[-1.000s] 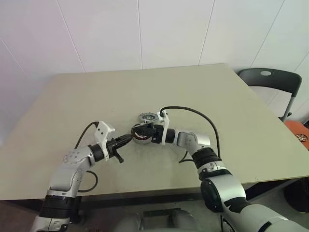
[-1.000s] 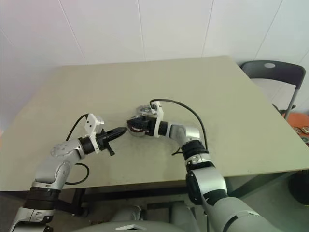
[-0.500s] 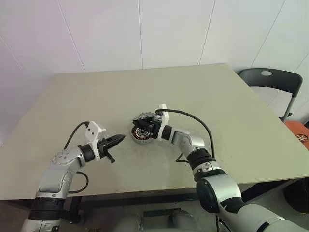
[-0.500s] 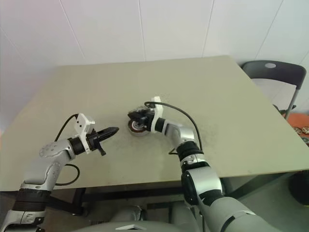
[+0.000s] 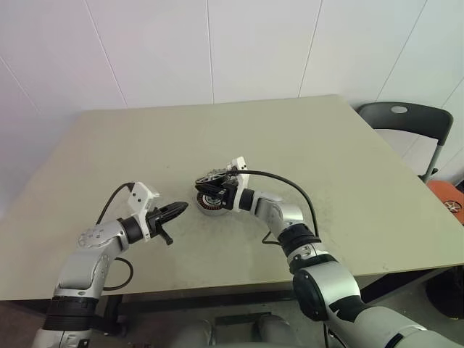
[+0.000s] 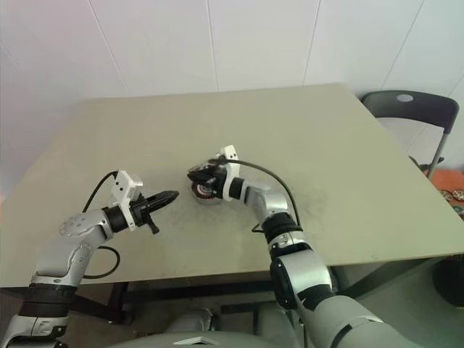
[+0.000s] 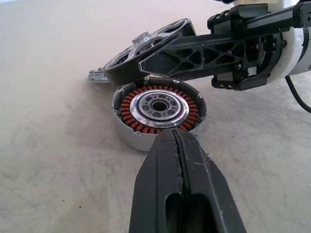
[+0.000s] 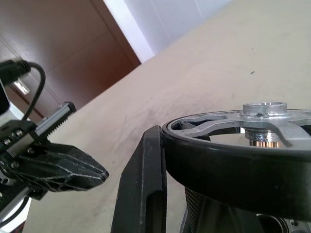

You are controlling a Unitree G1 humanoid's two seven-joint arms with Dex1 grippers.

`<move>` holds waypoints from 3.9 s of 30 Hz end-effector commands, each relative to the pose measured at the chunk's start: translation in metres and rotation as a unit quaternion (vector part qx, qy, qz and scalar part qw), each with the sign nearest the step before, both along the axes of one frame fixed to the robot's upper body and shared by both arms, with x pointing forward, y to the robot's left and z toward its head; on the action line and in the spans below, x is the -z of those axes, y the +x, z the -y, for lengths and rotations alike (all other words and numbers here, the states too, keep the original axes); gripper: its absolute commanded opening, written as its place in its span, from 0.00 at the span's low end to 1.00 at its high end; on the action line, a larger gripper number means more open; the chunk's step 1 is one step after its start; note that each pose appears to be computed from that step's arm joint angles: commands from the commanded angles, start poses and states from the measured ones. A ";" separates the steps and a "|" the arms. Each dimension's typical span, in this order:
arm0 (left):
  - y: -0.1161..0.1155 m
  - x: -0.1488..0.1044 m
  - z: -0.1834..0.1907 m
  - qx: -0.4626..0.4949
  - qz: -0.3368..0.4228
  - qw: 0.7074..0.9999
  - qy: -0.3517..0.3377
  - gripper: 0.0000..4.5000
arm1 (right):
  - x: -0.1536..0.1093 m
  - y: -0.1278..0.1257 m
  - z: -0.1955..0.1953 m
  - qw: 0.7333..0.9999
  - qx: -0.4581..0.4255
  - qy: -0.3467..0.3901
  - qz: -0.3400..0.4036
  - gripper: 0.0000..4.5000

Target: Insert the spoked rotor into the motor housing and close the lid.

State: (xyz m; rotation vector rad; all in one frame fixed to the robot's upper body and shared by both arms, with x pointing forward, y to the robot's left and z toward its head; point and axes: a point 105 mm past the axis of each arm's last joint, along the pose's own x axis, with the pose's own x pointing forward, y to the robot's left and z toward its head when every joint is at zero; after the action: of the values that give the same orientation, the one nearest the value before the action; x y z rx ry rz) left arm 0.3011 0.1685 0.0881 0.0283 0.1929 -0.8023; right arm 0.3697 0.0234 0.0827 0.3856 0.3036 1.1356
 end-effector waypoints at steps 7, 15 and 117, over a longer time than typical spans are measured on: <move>0.002 -0.008 0.000 -0.001 0.016 1.000 0.001 0.00 | 0.020 0.005 0.003 0.997 0.012 -0.080 -0.019 0.52; 0.002 -0.007 0.003 0.002 0.013 1.000 0.000 0.00 | 0.019 -0.002 0.004 0.995 -0.023 -0.093 -0.023 0.52; 0.002 0.007 0.017 0.013 -0.007 1.000 0.019 0.00 | 0.004 -0.010 0.007 0.906 0.017 0.093 -0.412 0.52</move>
State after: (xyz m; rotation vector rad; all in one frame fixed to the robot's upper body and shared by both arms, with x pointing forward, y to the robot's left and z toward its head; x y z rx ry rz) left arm 0.2997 0.1518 0.0715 0.0378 0.2569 -0.8283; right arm 0.3553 0.0111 0.0661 1.0148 0.9420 0.9030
